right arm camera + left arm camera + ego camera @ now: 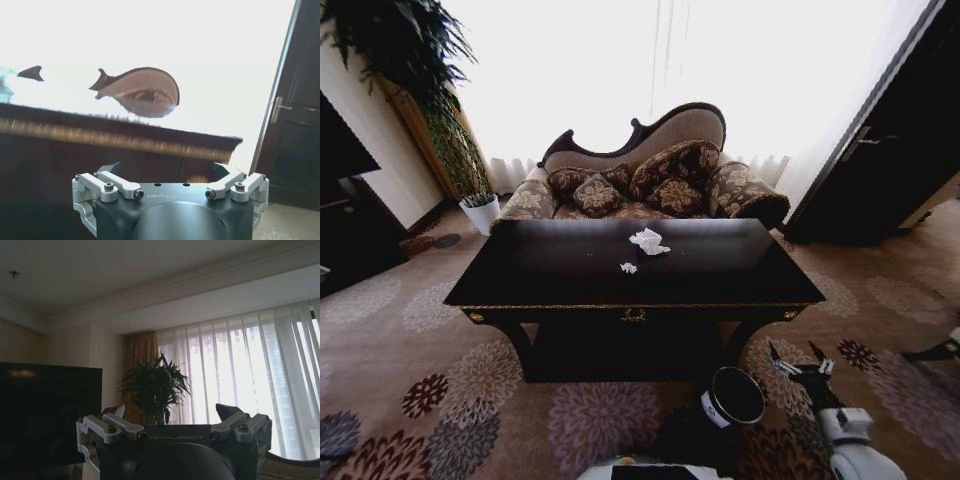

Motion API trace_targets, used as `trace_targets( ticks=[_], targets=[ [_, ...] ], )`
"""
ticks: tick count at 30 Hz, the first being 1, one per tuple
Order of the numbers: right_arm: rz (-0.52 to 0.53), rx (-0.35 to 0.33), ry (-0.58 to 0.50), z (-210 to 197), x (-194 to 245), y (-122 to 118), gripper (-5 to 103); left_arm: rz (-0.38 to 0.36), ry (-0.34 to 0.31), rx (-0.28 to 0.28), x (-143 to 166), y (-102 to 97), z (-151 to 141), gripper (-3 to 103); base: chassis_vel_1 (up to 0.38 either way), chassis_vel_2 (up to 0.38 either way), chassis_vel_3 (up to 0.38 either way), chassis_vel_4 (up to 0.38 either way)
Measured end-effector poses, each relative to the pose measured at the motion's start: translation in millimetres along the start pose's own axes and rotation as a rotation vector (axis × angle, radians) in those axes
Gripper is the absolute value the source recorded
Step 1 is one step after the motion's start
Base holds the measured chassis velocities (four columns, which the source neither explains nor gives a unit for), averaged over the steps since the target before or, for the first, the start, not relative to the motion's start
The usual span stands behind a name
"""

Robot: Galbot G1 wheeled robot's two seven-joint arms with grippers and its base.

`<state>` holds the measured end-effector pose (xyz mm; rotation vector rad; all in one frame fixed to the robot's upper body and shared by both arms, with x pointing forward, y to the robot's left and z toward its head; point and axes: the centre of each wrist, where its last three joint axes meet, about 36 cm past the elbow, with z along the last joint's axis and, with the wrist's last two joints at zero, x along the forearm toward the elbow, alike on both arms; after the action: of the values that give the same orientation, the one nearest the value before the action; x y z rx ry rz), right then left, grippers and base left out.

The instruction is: Move to the front of the table and place the trash on the table into the trash bin.

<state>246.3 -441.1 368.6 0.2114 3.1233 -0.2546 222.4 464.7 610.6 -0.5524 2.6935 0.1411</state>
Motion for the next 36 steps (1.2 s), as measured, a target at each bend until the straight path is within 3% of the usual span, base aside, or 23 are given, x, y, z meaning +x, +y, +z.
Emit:
trace_targets(
  ticks=[9,12,17,23,29,34,36],
  targets=[
    [0.055,-0.085,-0.112,-61,-18,-2,100,-0.006,0.011,-0.007,-2,3.2,4,100,0.0,0.0,0.0,0.0],
    [0.012,-0.238,-0.152,-89,-26,17,100,-0.007,0.013,-0.01,-2,3.1,4,100,0.0,0.0,0.0,0.0],
    [-0.073,-0.356,-0.213,-120,-45,47,100,-0.008,0.015,-0.027,1,5.0,1,100,0.0,0.0,0.0,0.0],
    [-0.105,-0.38,-0.255,-154,-92,74,100,-0.018,0.011,-0.057,4,12.2,-7,100,0.0,0.0,0.0,0.0],
    [-0.166,-0.328,-0.25,-188,-129,87,100,0.0,0.011,-0.059,5,6.0,-10,100,0.0,0.0,0.0,0.0],
    [-0.274,-0.302,-0.246,-199,-146,114,100,-0.011,0.022,-0.068,12,5.2,-9,100,0.0,0.0,0.0,0.0],
    [-0.355,-0.287,-0.222,-198,-152,136,100,-0.011,0.025,-0.072,17,2.2,-10,100,0.0,0.0,0.0,0.0]
  ],
)
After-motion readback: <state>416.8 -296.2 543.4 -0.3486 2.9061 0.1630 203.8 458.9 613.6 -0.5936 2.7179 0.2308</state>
